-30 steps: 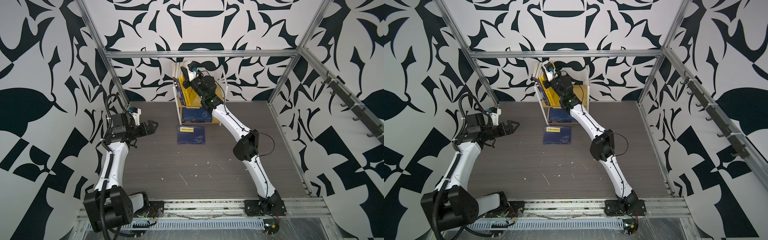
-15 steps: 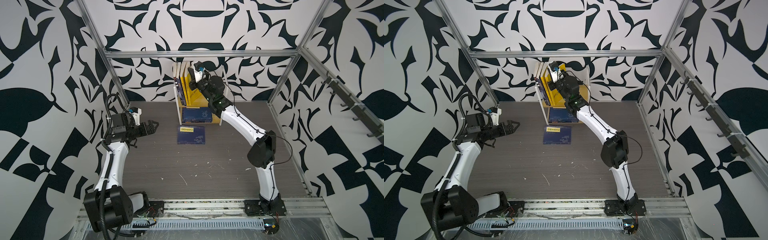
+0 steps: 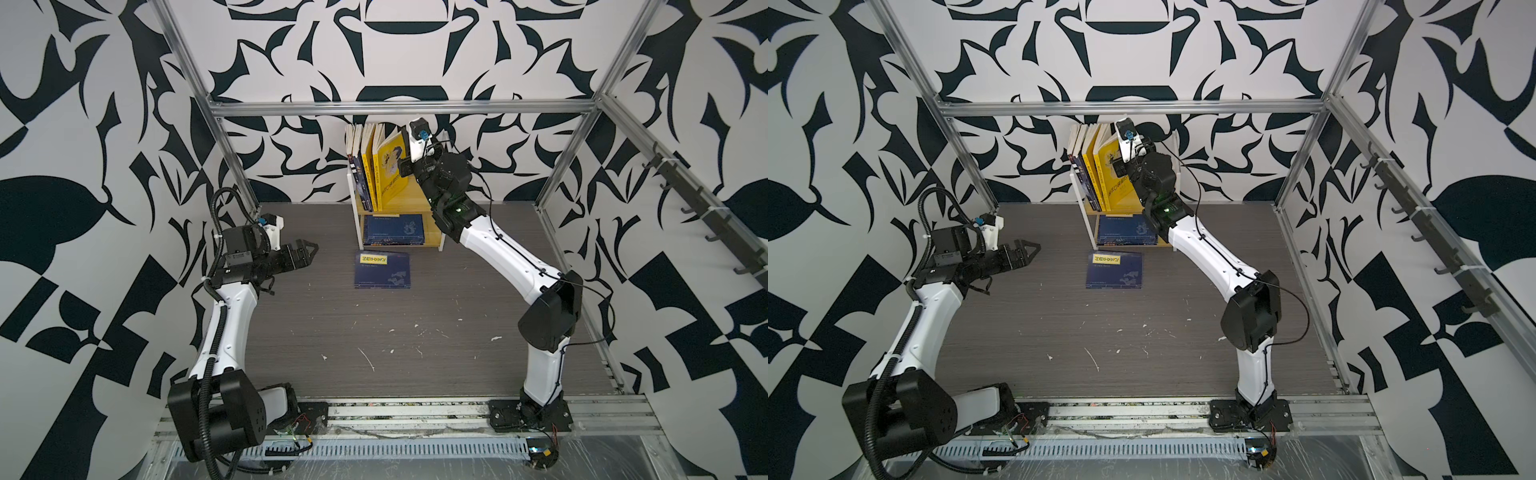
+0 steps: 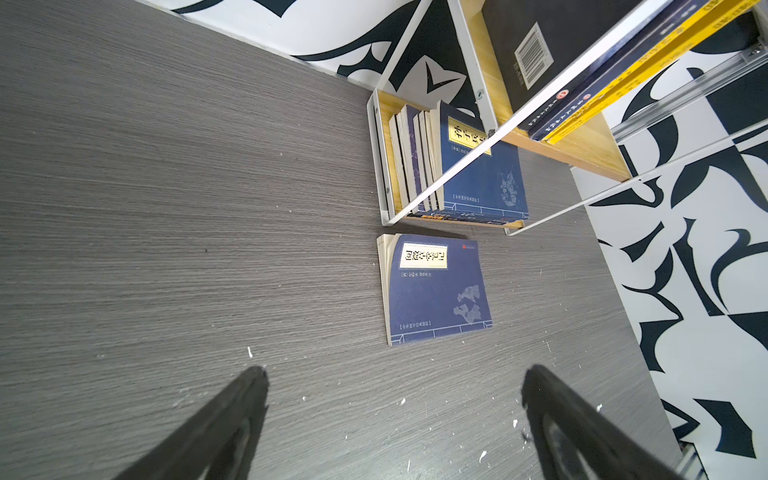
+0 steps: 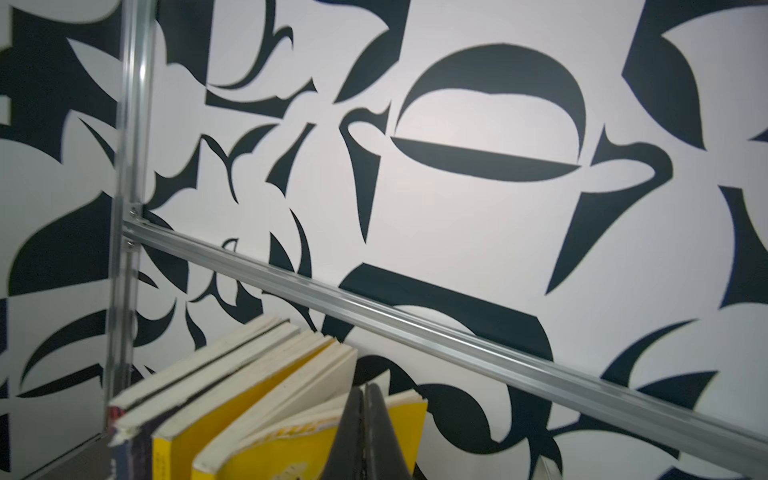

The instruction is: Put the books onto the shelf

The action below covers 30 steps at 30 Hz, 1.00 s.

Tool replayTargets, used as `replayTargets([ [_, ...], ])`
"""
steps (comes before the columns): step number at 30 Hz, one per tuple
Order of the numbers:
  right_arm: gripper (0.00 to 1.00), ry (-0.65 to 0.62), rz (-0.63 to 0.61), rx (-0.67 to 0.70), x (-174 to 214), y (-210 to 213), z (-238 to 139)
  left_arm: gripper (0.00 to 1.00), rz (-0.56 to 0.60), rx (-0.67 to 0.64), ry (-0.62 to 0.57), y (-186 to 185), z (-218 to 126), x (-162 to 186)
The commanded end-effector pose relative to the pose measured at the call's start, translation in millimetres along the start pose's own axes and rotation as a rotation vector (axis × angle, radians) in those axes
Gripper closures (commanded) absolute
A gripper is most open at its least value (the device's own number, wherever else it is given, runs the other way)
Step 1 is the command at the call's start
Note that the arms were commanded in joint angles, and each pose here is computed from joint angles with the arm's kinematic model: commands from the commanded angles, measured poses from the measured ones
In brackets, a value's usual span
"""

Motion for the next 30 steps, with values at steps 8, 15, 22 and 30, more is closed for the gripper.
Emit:
replayTargets([
  [8, 1.00, 0.074, 0.085, 0.046, 39, -16, 25, 0.00, -0.009, 0.012, 0.000, 0, 1, 2],
  [15, 1.00, -0.013, 0.161, -0.111, 38, 16, 58, 0.00, -0.004, 0.005, -0.003, 0, -1, 2],
  [22, 1.00, -0.118, 0.173, -0.279, 24, 49, 69, 0.00, -0.002, 0.008, -0.002, 0, 0, 1],
  [30, 1.00, -0.122, 0.158, -0.391, 28, 62, 68, 0.00, 0.000, 0.004, -0.002, 1, 0, 2],
])
Point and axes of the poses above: each gripper's point midway between its finger pads, its own z axis out along the fingers, its own y axis along the line the jaws close on, x = y × z, the point moved 5 cm from there along -z, back along the fingers
